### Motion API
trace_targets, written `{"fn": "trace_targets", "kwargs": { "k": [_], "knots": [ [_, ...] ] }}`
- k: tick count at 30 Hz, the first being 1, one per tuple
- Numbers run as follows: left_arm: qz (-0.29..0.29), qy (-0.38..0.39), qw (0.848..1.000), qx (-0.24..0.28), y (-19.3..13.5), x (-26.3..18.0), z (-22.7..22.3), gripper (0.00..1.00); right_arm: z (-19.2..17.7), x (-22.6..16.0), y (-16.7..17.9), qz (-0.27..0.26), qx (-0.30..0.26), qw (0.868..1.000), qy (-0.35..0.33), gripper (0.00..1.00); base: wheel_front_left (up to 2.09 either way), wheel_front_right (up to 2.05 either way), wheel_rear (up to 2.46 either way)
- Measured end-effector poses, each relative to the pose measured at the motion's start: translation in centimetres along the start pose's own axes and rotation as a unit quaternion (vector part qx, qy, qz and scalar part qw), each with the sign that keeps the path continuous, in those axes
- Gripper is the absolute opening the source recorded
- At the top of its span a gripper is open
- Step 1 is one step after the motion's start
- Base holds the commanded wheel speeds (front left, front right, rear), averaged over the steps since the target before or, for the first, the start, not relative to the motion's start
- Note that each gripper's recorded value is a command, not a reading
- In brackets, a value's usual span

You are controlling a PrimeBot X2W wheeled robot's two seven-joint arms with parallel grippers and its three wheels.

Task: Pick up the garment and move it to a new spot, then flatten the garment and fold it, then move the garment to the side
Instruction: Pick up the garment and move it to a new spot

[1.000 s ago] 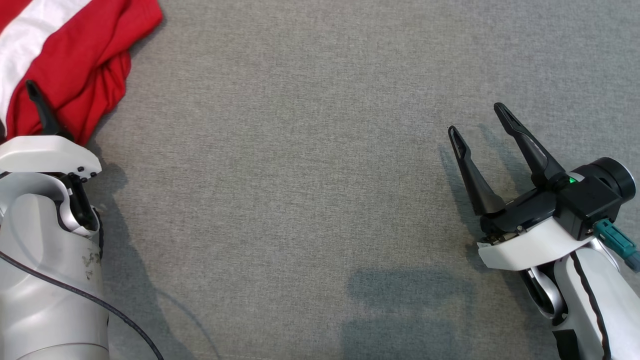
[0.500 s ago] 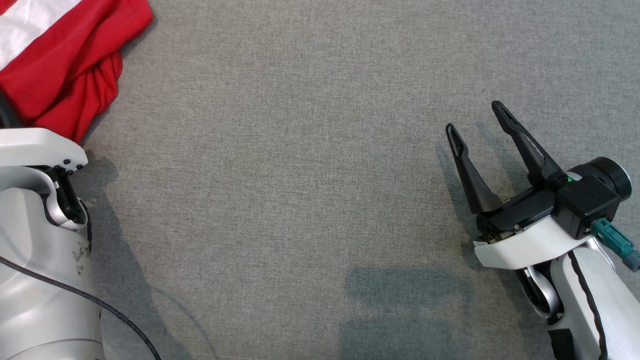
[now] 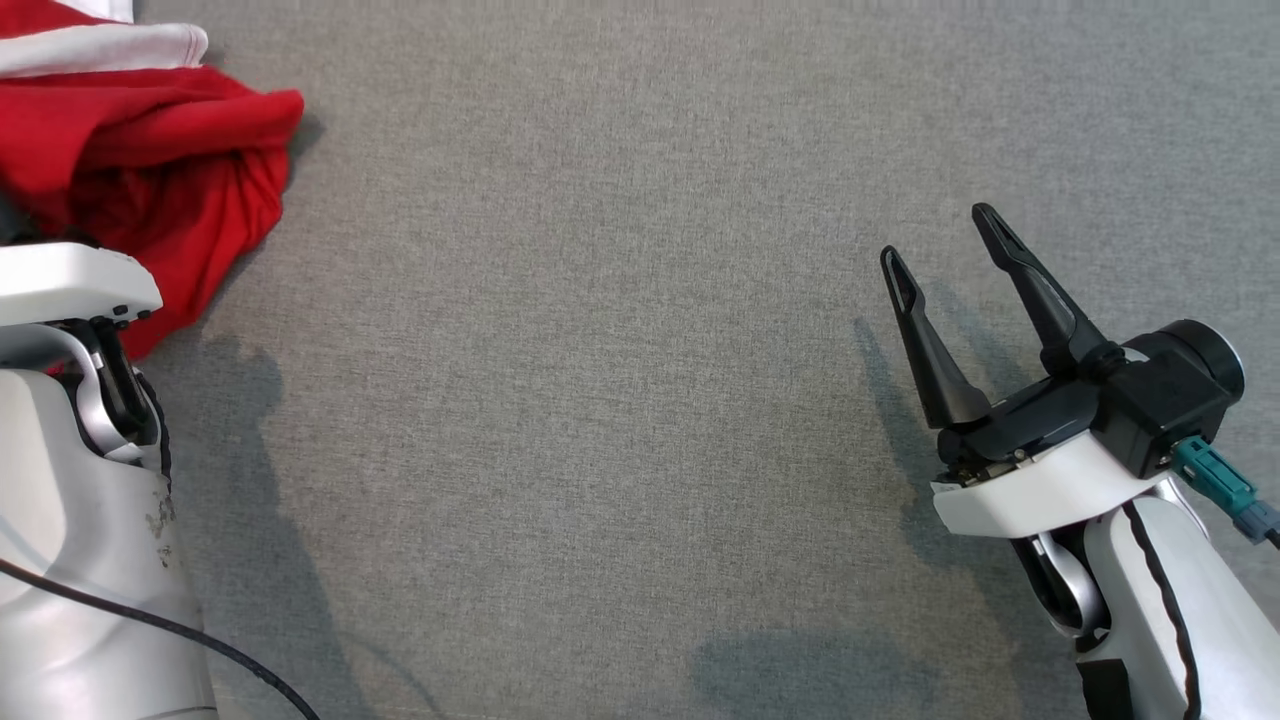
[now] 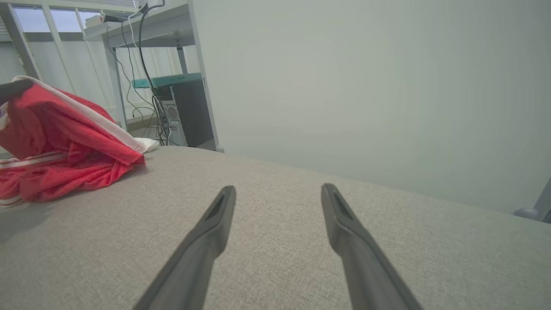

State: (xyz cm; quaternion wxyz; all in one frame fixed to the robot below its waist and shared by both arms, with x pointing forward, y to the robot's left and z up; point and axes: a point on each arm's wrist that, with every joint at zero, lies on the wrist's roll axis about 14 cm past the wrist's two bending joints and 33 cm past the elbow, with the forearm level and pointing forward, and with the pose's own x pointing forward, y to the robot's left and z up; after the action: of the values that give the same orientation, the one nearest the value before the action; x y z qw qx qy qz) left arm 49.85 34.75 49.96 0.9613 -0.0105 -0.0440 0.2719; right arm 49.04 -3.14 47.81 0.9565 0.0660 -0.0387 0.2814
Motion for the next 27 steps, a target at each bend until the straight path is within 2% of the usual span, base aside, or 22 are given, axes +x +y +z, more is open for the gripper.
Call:
{"fn": "trace_targets", "kwargs": {
  "k": [12,21,27],
  "knots": [
    [-0.081,-0.098,0.992,-0.014,-4.2,-2.1,7.6,0.0,3.8,-2.1,0.2,-0.029,-0.003,0.999,-0.031,1.0,0.0,0.0,0.0],
    [-0.182,-0.15,0.971,-0.038,-10.0,-4.9,12.0,0.0,6.9,-5.8,-1.4,-0.086,-0.013,0.995,-0.054,1.0,0.0,0.0,0.0],
    [-0.244,-0.157,0.955,-0.057,-14.5,-6.9,13.0,0.0,8.4,-8.8,-2.6,-0.13,-0.02,0.989,-0.067,1.0,0.0,0.0,0.0]
  ]
}}
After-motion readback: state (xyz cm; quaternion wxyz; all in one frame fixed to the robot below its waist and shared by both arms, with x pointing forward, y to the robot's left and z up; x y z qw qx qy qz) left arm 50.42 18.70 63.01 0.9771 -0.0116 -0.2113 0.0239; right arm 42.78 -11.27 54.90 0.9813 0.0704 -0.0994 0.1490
